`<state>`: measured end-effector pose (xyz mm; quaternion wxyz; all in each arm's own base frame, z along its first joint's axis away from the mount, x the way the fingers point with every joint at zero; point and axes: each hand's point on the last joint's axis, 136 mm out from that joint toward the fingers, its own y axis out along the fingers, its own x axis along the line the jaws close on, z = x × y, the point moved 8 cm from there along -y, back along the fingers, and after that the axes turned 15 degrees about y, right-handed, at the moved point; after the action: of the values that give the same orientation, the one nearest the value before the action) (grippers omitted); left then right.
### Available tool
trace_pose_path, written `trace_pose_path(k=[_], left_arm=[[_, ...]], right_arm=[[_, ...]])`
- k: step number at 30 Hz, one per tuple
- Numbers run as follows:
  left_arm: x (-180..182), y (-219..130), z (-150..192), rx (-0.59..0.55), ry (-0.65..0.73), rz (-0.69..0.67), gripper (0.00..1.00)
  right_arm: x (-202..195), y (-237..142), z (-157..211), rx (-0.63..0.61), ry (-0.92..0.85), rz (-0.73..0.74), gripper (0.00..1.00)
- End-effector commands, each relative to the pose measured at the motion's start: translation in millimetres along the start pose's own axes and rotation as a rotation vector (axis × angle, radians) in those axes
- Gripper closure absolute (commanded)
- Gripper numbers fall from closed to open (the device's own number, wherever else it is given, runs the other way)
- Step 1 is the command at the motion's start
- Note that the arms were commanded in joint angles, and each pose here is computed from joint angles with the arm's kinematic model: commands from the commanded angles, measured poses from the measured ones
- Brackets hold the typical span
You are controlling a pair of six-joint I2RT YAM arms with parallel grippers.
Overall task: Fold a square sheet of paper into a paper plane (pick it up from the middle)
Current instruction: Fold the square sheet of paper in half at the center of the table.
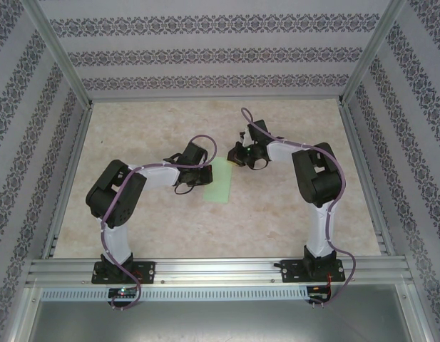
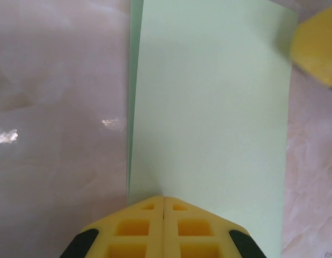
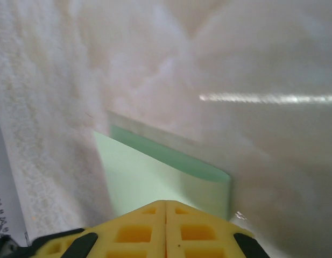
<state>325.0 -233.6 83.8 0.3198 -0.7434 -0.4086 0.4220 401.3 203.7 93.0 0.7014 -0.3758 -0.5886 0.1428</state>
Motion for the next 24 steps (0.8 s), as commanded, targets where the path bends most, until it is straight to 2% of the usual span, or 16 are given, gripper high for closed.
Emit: trace_pose_path(k=[1, 16, 24], left_arm=[[19.7, 13.5, 34.5, 0.151, -0.012, -0.087, 1.00], [16.7, 14.2, 31.0, 0.148, -0.008, -0.069, 1.00], [16.2, 14.1, 31.4, 0.151, -0.006, -0.067, 1.00]], right_arm=[[7.1, -6.6, -9.1, -0.028, -0.016, 0.002, 0.93], [-30.6, 20.5, -10.4, 0.003, 0.072, 0.062, 0.93], [2.6, -5.8, -17.2, -0.024, 0.032, -0.005, 0.93]])
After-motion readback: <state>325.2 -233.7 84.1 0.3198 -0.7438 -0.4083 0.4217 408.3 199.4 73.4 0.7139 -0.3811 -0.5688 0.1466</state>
